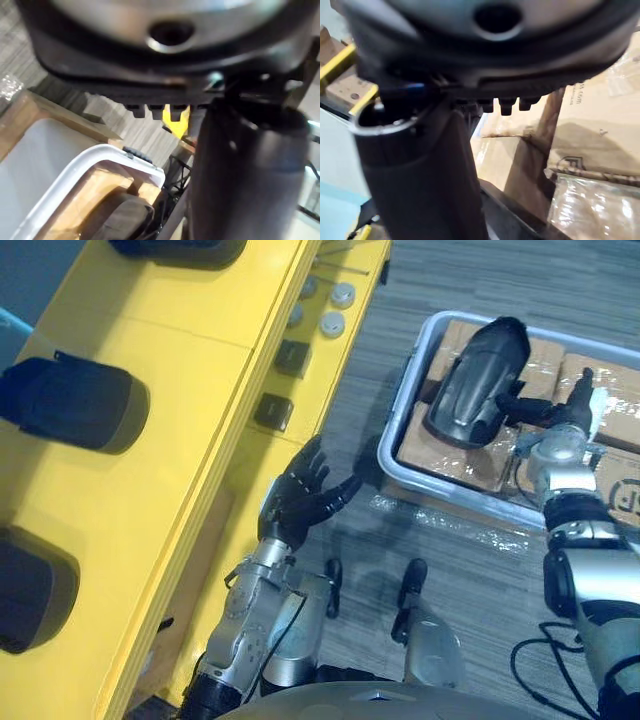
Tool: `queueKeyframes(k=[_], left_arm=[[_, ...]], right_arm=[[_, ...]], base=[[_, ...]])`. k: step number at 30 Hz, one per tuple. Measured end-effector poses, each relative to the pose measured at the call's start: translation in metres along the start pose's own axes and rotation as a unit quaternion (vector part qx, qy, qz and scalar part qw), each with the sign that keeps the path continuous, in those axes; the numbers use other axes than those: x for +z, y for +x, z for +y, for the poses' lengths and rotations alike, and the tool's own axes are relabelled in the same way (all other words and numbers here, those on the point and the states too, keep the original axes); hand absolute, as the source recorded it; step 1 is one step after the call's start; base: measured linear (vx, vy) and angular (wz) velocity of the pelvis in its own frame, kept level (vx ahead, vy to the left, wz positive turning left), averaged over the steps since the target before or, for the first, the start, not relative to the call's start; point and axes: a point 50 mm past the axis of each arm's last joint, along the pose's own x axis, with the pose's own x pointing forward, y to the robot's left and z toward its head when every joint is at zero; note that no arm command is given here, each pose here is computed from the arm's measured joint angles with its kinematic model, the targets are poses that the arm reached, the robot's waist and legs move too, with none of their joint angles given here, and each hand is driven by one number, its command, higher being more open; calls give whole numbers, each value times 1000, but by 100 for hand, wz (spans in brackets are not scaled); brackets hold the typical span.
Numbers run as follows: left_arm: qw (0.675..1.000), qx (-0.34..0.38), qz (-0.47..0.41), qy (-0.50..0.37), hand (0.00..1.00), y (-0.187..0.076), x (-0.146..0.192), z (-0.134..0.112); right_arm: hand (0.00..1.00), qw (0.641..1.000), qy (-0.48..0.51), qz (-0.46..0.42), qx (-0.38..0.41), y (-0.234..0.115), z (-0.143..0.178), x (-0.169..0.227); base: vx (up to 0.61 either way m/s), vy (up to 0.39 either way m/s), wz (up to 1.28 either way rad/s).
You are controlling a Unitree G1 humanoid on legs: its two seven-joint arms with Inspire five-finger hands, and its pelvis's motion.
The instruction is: Walk over and take three plastic housings, then place them on the shelf
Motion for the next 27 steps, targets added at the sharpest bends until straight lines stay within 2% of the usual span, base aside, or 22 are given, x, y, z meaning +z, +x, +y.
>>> queueKeyframes(k=[4,8,15,20,27], left_arm=[[999,21,28,-1,100,-2,-14,5],[999,30,34,1,100,3,-15,8],[999,25,28,-7,100,7,-13,7],[999,26,28,-7,100,5,-12,7],[1000,17,3,7,100,-6,5,11]], right_arm=[[0,998,-47,29,12,4,-5,-4],[0,995,-86,50,2,16,-37,-4],[0,986,-150,74,23,15,-34,-10],[0,989,-132,60,0,16,-34,7],[0,983,-149,105,-26,10,-32,-23]], base=[[-71,9,8],[-30,3,8],[-6,-5,4],[-11,1,2],[-33,-31,3]])
